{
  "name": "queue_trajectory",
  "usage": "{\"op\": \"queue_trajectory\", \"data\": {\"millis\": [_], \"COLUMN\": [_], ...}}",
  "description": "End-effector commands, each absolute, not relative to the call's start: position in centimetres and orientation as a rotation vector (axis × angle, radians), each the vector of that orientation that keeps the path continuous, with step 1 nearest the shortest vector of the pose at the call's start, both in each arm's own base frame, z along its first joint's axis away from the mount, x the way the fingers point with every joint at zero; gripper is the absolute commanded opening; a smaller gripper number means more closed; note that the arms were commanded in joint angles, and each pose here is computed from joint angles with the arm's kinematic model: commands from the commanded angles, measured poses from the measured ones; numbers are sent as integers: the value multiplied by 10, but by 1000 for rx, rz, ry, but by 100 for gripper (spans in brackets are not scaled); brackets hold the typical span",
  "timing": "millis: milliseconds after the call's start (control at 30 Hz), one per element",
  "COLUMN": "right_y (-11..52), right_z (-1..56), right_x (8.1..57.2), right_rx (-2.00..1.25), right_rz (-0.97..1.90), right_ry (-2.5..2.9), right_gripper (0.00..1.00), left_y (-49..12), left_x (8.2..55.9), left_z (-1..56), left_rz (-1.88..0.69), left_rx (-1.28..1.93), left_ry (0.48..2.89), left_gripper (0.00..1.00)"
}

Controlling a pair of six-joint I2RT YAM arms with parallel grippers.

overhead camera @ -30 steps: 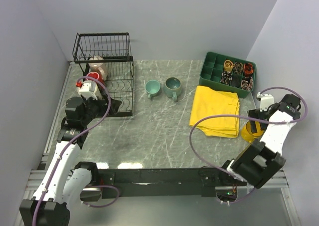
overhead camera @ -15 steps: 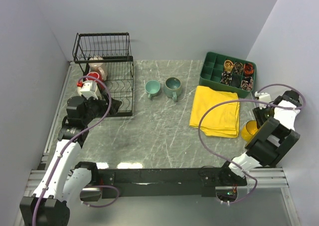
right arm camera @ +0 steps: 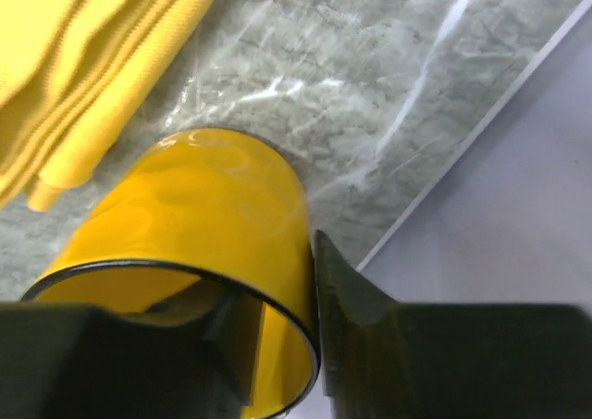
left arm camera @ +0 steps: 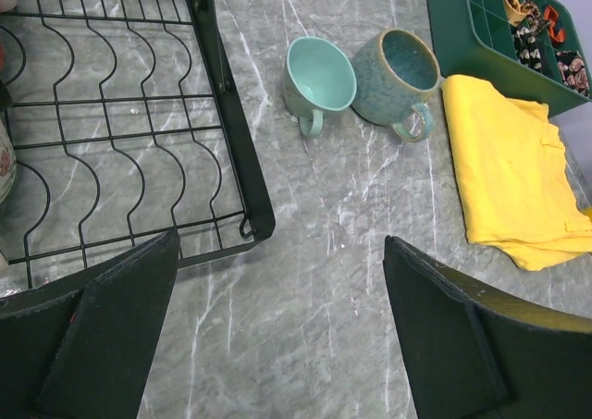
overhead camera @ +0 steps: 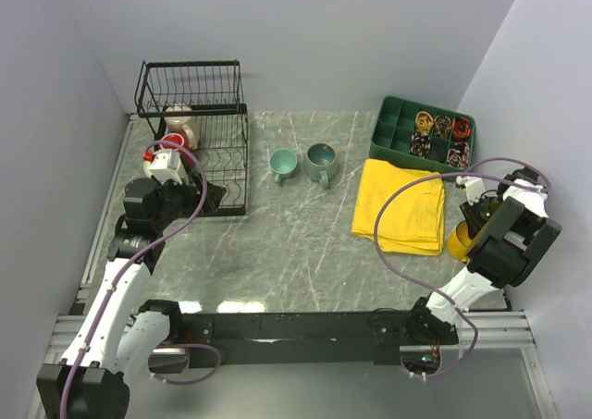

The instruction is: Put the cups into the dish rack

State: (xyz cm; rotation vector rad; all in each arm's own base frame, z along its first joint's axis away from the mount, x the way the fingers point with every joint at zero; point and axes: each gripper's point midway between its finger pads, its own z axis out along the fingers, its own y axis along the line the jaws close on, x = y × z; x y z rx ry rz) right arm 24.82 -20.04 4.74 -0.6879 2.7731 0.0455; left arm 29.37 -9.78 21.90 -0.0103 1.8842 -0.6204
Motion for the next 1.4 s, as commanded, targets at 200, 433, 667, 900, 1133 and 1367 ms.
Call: {"op": "queue_trajectory", "data": {"millis": [200,433,667,900,1133,1367], "right_y": [-201,-175,-94,28,134,188], "right_z": [62,142,206,277,363,421], "right_x": [256,257,254,296,323,325], "right_rx": [-770,-713,-747,-743,-638,-512], "right_rz": [-36,-91,58,127,440,755], "right_ry": [2683,2524,2348,2003,1773,1593], "right_gripper": [0,0,0,0,0,0], "left_y": [-109,-123,-168,-204,-250,-279], "left_x": [294,289,267,244,210,203], "left_z": [237,240,254,298,329,363], "left_rz": [-670,-772,-1240,-1545,-1765,-1969], "left_rx": [62,99,159,195,214,61], "left_ry": [1834,1825,1831,1704,1614,1452], "left_gripper": [96,96,96,96,96,96]}}
